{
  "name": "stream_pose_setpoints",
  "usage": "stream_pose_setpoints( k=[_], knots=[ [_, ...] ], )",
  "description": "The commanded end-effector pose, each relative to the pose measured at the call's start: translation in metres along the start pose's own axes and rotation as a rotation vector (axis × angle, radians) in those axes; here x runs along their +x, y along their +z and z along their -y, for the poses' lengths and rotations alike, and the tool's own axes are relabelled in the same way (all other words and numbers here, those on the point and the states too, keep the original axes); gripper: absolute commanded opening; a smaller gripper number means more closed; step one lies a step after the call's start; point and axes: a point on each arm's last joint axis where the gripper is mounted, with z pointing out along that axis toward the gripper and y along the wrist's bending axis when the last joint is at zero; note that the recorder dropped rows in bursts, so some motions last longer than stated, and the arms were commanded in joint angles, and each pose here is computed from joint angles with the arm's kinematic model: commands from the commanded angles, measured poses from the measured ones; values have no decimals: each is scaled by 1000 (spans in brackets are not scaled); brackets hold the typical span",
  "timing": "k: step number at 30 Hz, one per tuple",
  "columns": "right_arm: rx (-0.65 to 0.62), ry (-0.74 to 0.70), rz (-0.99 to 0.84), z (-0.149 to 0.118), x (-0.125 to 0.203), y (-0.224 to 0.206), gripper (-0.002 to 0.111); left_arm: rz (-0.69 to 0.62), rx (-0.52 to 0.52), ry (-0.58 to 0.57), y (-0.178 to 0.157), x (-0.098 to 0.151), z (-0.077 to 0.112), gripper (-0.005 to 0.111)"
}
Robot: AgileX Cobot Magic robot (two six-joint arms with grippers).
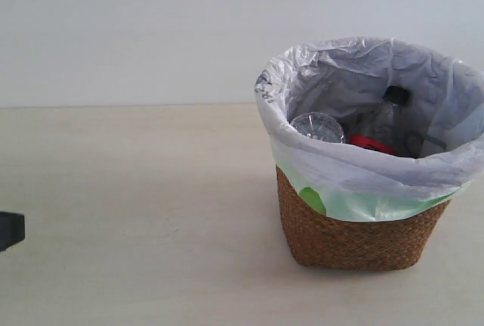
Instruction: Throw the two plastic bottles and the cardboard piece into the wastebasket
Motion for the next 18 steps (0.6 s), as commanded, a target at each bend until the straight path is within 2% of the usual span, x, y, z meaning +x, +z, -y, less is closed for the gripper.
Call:
stream_pose_setpoints(
  k=[1,13,18],
  knots=[
    [-3,0,11,0,-1,0,13,20,24,-47,-6,18,-9,4],
    [-3,0,11,0,-1,0,13,40,35,-45,-10,18,-9,4],
    [-3,0,11,0,-1,0,13,46,29,8,-10,18,-9,4]
  ],
)
